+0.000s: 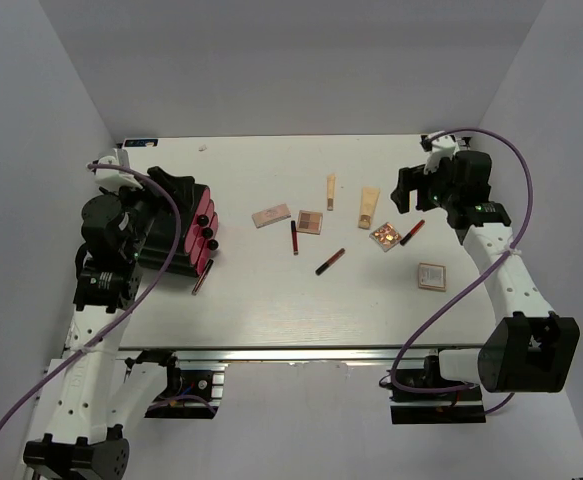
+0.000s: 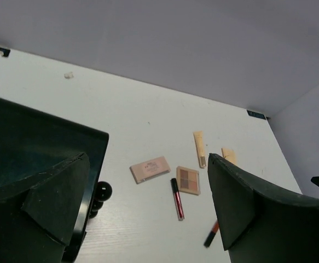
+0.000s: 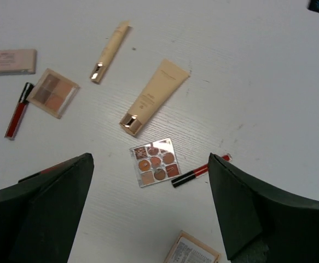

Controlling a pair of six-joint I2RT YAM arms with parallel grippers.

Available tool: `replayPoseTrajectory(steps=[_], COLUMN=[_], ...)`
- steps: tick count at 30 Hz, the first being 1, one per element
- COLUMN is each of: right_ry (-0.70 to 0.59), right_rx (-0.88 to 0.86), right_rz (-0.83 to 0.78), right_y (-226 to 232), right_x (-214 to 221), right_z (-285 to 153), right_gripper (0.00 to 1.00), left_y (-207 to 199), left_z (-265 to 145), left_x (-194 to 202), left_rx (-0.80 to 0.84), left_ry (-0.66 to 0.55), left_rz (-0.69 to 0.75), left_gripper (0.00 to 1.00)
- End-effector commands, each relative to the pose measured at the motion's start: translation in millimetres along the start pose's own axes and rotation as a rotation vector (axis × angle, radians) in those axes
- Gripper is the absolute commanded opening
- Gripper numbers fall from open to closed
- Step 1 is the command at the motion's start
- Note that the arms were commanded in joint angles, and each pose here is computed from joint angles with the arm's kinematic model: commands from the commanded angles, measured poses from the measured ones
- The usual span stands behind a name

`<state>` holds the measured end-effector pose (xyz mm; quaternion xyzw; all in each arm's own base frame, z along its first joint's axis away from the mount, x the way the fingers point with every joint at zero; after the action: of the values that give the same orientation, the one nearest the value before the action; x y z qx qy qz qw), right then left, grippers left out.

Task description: Organize the makeup

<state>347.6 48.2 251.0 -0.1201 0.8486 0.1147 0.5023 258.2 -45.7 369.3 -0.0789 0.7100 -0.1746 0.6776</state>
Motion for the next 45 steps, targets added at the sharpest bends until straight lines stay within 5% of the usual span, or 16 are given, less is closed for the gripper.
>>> replayPoseTrajectory(steps=[1,3,6,8,10,11,12,13,14,16,17,18,22,31,45], right_ry=[-0.098,-0.119,-0.181,-0.263,-0.254,-0.232,-0.240,-0.179,-0.147,-0.034,-0.040,0.069,0.058,0.104,0.091], right_rx=[-0.294,-0.470,-0.783,-0.904,-0.939,-0.937,-0.898,-0.873,-0.877,-0.855,-0.862,-0.881,-0.950,-1.054,-1.027], right_rz=[-0.213,-0.317,-0.522,-0.570,-0.578,-0.543,-0.546,-0.481,-0.331,-0.163,-0.101,-0.014,0.047,0.151,0.147], right_y=[31.9,55.5,103.9,128.3,162.1,176.8,201.7,211.7,235.1,252.9,266.7,284.6,334.4,410.5,432.8], right_x=[-15.5,-6.1,10.9,11.2,18.3,16.5,9.8,15.1,-1.7,0.9,-22.0,-6.2,-21.7,-18.8,-0.6], right_z=[-5.3,-5.4,-9.5,-7.5,5.0,9.9,17.8,36.2,36.1,65.5,68.0,80.4,87.9,121.9,160.3], right_gripper=[0.89,0.89,0.89,0.90,0.89,0.77,0.64,0.31,0.28,0.38,0.61,0.65,0.80,0.72,0.70], left_y=[-6.0,-6.8,-6.6,-6.1,-6.3,-6.6,-7.3,-6.9,-7.2,-8.8,-9.5,-8.5,-5.0,-6.5,-6.0], left_z=[-0.7,0.5,2.5,4.7,4.5,4.2,2.6,1.3,-1.0,-6.0,-10.3,-13.3,-20.5,-26.7,-37.5], left_x=[2.2,5.4,10.8,13.4,13.8,13.1,10.6,8.4,6.8,3.5,1.2,2.4,6.6,14.5,20.9], left_rx=[0.028,0.034,0.028,0.017,0.012,0.004,0.000,-0.011,-0.018,-0.018,-0.019,-0.029,-0.058,-0.053,-0.063], left_ry=[0.045,0.061,0.101,0.120,0.128,0.131,0.129,0.123,0.120,0.112,0.101,0.108,0.132,0.183,0.220], left_rz=[-0.022,-0.036,-0.056,-0.079,-0.092,-0.109,-0.115,-0.122,-0.139,-0.149,-0.154,-0.155,-0.154,-0.171,-0.181], left_gripper=[0.97,0.88,0.36,0.15,0.19,0.44,0.59,0.69,0.79,0.82,0.84,0.86,0.87,0.87,0.87])
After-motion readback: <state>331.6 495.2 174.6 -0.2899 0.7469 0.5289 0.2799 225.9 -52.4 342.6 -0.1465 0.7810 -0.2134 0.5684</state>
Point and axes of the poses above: each gripper's point midway between its finger pads, its own z axis out along the fingers, its own y axis along the line the jaws close on, x = y × z, the point moved 5 cm from there along -z, back along the fingers, and after that the axes turned 3 degrees about z, right-handed, at the moved point
